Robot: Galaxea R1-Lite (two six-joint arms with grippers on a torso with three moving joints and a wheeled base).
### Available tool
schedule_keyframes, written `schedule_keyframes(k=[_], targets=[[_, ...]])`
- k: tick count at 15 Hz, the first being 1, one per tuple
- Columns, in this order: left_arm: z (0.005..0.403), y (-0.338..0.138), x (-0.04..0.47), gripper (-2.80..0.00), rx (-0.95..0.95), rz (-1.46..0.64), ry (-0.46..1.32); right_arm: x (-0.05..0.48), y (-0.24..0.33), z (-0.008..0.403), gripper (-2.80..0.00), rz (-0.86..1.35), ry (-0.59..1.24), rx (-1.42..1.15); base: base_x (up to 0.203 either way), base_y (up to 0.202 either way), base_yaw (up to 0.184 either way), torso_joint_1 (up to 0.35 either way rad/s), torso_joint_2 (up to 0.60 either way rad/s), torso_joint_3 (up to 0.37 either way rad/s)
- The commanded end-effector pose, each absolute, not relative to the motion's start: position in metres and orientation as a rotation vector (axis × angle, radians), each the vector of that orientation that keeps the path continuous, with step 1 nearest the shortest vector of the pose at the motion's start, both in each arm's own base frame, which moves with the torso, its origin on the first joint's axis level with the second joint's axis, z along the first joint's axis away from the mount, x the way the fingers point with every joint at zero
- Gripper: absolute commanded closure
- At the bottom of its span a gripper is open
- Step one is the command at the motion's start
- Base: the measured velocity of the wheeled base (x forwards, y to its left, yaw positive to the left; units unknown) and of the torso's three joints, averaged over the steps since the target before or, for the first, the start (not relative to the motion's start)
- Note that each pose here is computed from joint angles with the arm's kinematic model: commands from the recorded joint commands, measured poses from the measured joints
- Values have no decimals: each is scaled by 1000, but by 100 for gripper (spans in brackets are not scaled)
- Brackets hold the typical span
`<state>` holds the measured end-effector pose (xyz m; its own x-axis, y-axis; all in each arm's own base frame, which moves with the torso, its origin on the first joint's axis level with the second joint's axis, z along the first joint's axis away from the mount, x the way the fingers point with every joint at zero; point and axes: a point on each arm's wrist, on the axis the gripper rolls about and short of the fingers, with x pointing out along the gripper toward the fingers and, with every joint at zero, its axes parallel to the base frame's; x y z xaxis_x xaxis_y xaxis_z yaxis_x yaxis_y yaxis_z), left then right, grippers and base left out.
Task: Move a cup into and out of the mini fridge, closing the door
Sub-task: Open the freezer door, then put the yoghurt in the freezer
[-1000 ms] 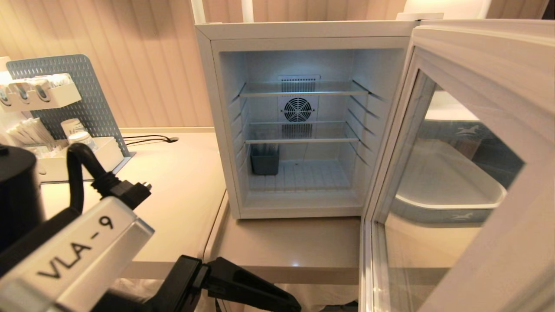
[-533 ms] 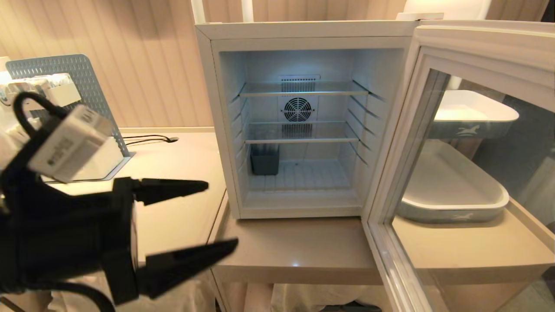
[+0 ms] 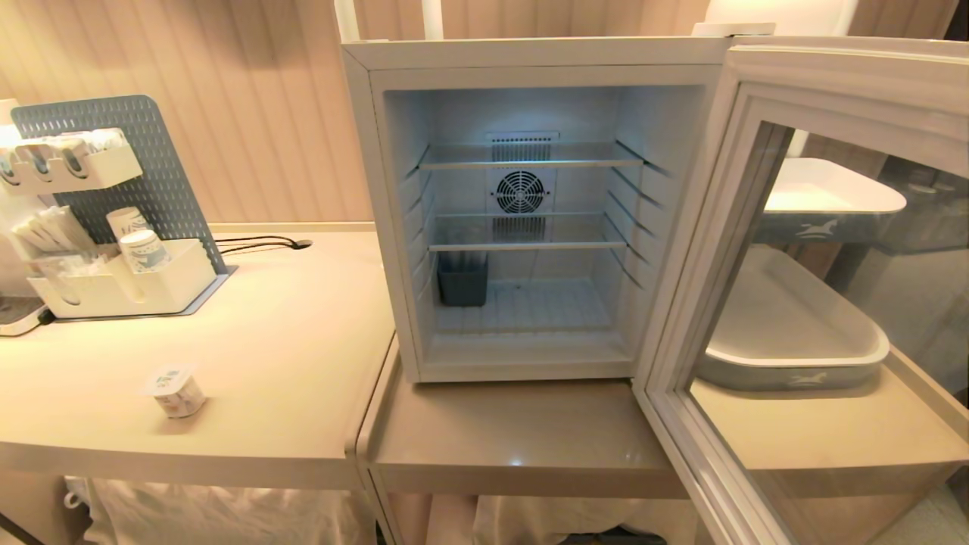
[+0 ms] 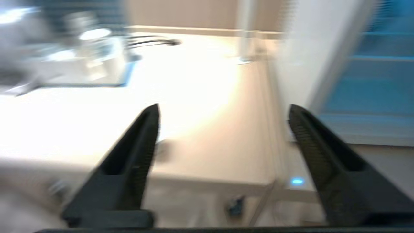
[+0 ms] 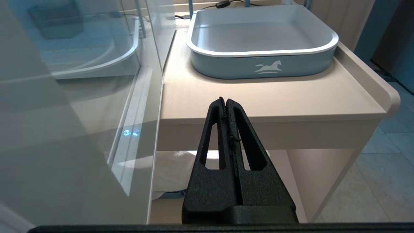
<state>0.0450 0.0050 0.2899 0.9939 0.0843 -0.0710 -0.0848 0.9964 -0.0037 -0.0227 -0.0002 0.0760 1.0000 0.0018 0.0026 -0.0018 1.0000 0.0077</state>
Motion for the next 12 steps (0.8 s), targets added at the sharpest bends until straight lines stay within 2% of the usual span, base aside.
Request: schedule_keyframes(k=[1, 3, 4, 7, 10, 12], targets=[[284, -4, -17, 0, 20, 214, -21, -23, 0, 76, 0, 2, -2, 8, 0, 0, 0, 0, 0, 0], [273, -14, -60, 0, 38, 280, -41, -23, 0, 76, 0, 2, -2, 8, 0, 0, 0, 0, 0, 0], [266, -19, -84, 0, 35, 282, 7, -23, 0, 76, 0, 2, -2, 8, 0, 0, 0, 0, 0, 0], [272, -27, -156, 0, -38, 189, 41, -23, 0, 76, 0, 2, -2, 8, 0, 0, 0, 0, 0, 0], [266, 10, -204, 0, -99, -23, 69, -23, 0, 76, 0, 2, -2, 8, 0, 0, 0, 0, 0, 0], [245, 14, -217, 0, -133, -9, 90, -23, 0, 76, 0, 2, -2, 8, 0, 0, 0, 0, 0, 0]])
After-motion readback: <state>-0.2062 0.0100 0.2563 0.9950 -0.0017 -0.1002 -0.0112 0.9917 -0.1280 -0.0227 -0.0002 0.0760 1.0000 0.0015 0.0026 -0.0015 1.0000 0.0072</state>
